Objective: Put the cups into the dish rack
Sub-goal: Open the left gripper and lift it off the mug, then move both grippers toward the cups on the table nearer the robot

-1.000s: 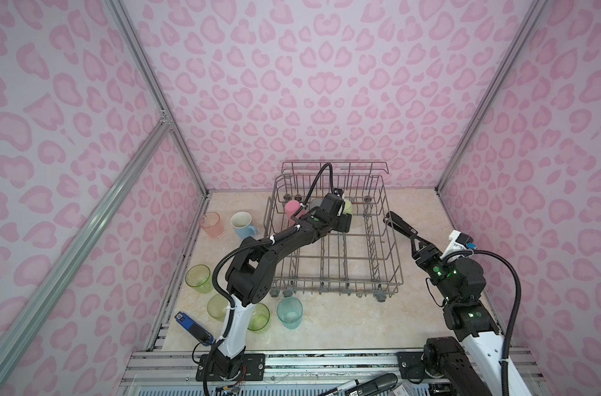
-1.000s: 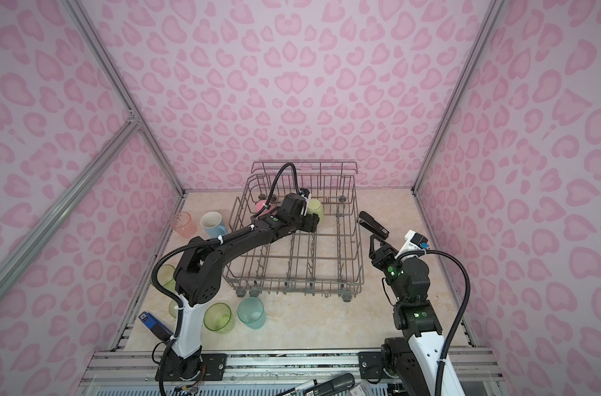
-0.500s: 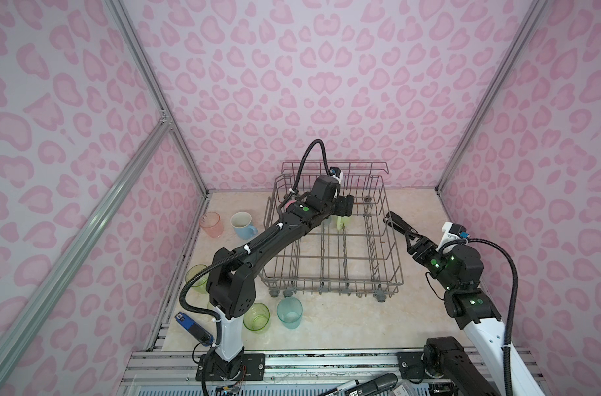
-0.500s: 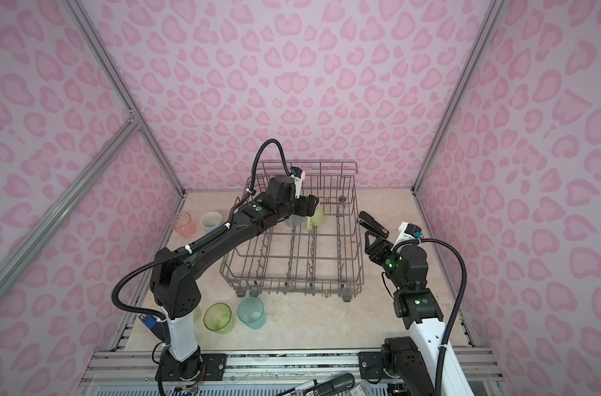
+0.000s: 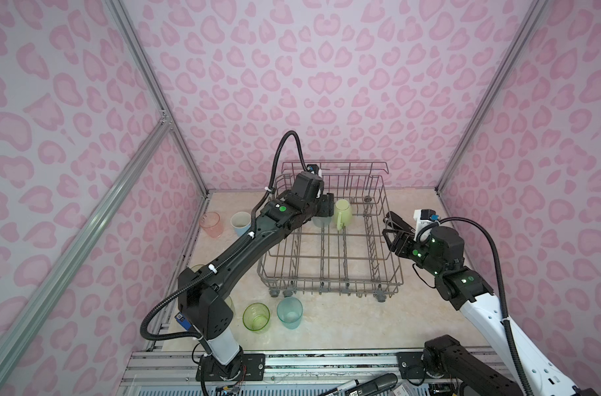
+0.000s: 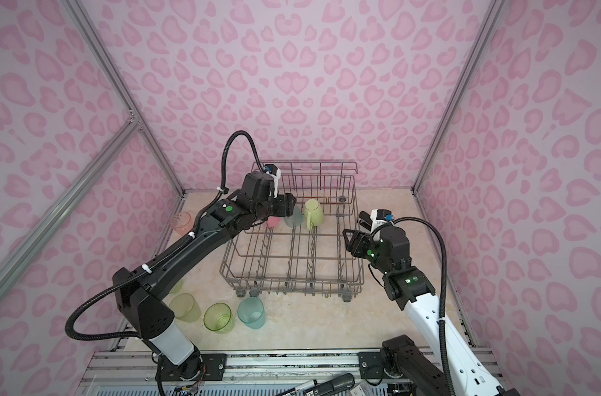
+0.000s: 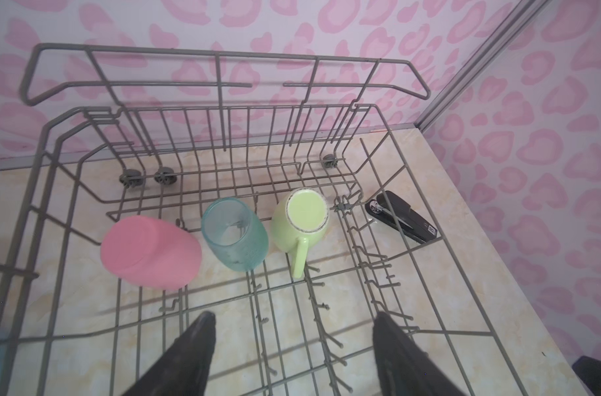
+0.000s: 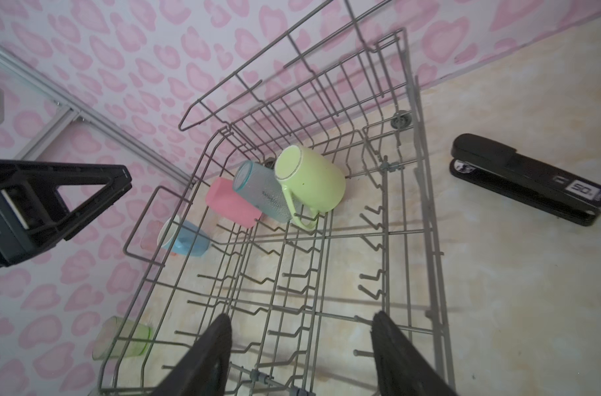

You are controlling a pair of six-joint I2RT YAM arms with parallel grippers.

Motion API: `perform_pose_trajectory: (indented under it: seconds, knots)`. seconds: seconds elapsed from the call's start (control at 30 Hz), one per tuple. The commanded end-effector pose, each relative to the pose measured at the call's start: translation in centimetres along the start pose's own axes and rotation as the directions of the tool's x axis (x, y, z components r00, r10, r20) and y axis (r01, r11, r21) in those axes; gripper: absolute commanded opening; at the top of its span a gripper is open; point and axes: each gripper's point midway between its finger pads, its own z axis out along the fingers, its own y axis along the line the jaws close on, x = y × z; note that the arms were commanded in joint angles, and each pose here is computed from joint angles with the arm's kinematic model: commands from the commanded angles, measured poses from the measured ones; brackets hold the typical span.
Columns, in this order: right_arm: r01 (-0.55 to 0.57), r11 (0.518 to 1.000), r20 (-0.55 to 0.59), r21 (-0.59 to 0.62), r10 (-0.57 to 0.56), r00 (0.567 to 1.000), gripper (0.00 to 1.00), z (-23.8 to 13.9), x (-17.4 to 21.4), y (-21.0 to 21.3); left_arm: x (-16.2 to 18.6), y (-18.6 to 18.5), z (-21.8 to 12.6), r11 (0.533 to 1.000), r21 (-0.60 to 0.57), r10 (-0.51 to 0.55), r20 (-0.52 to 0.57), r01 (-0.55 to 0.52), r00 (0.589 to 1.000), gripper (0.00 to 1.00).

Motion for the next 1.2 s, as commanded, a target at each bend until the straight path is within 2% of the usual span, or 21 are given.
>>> perform_pose_trajectory:
  seconds: [0.0,0.13,0.23,0.37,0.53,0.63,0.83,0.97,1.17]
  knots:
    - [0.138,0.990,-0.058,0.023,-0.136,0.989,0.64,0.4,1.1,1.2,2.3,2.2,-2.4,0.997,-0.080,-0.028,-0.068,0.023,0.997,0.72]
    - [0.279,0.960,-0.133,-0.022,-0.279,0.951,0.64,0.8,3.0,4.7,4.4,4.1,-5.5,0.990,-0.139,-0.043,-0.118,0.026,0.992,0.70]
    - [0.382,0.919,-0.183,-0.096,-0.393,0.901,0.64,0.6,5.0,7.7,6.3,5.7,-7.8,0.983,-0.179,-0.059,-0.159,0.031,0.985,0.70]
    - [0.487,0.850,-0.219,-0.199,-0.523,0.824,0.63,0.1,8.5,11.2,8.7,7.4,-10.9,0.977,-0.210,-0.084,-0.211,0.039,0.974,0.69]
    - [0.570,0.758,-0.228,-0.317,-0.644,0.730,0.63,-0.8,12.7,15.1,12.1,9.0,-12.7,0.972,-0.231,-0.103,-0.280,0.037,0.954,0.69]
    - [0.622,0.689,-0.235,-0.370,-0.718,0.655,0.62,-1.4,15.3,16.9,13.5,9.8,-13.3,0.971,-0.234,-0.118,-0.314,0.044,0.942,0.69]
    - [0.705,0.526,-0.226,-0.475,-0.848,0.480,0.61,-3.0,21.0,20.3,15.9,11.3,-14.1,0.968,-0.242,-0.161,-0.375,0.071,0.913,0.70]
    - [0.727,0.425,-0.231,-0.539,-0.905,0.357,0.60,-3.7,24.9,21.5,17.0,11.4,-14.3,0.974,-0.191,-0.190,-0.400,0.121,0.897,0.71]
    - [0.717,0.320,-0.251,-0.620,-0.946,0.206,0.58,-3.6,28.7,22.5,17.5,12.1,-14.9,0.972,-0.160,-0.224,-0.383,0.175,0.896,0.73]
